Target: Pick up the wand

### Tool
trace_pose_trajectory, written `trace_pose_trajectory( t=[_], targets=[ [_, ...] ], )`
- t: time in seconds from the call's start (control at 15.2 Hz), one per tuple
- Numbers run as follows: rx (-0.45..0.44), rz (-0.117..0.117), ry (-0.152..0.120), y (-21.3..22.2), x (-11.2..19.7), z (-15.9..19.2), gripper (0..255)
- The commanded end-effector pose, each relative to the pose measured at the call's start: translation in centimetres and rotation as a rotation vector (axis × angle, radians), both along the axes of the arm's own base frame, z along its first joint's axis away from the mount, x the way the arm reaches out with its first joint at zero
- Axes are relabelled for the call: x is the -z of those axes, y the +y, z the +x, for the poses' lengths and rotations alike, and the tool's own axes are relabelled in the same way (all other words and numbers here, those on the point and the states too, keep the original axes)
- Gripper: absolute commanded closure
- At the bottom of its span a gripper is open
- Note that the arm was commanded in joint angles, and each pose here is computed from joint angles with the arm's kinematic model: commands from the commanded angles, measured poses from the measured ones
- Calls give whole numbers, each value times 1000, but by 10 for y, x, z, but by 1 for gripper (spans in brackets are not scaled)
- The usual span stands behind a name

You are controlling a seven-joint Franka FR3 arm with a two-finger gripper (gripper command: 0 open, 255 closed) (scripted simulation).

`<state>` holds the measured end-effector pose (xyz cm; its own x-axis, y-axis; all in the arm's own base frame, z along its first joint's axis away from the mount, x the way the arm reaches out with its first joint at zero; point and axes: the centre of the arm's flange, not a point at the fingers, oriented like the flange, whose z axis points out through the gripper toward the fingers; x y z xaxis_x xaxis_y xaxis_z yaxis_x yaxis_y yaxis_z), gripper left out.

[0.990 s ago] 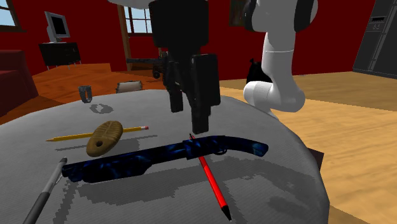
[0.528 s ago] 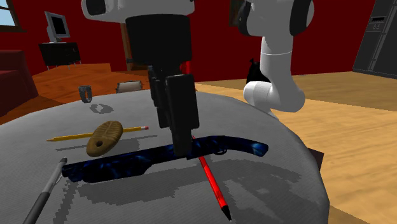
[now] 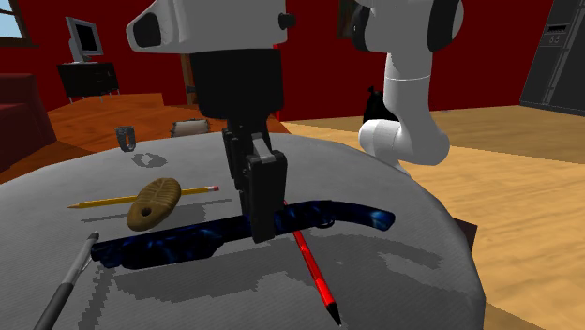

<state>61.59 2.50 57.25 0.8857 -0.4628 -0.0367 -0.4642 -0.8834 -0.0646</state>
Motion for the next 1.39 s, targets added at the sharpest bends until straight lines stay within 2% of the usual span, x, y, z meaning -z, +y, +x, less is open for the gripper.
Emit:
trace_pose_trajectory(
  t=[0.0, 0.33, 1.32],
  targets=[
    [0, 0, 0, 0, 0, 0, 255],
    [0, 0, 0, 0, 1, 1, 255],
    [0, 0, 0, 0, -78, 1, 255]
  ],
)
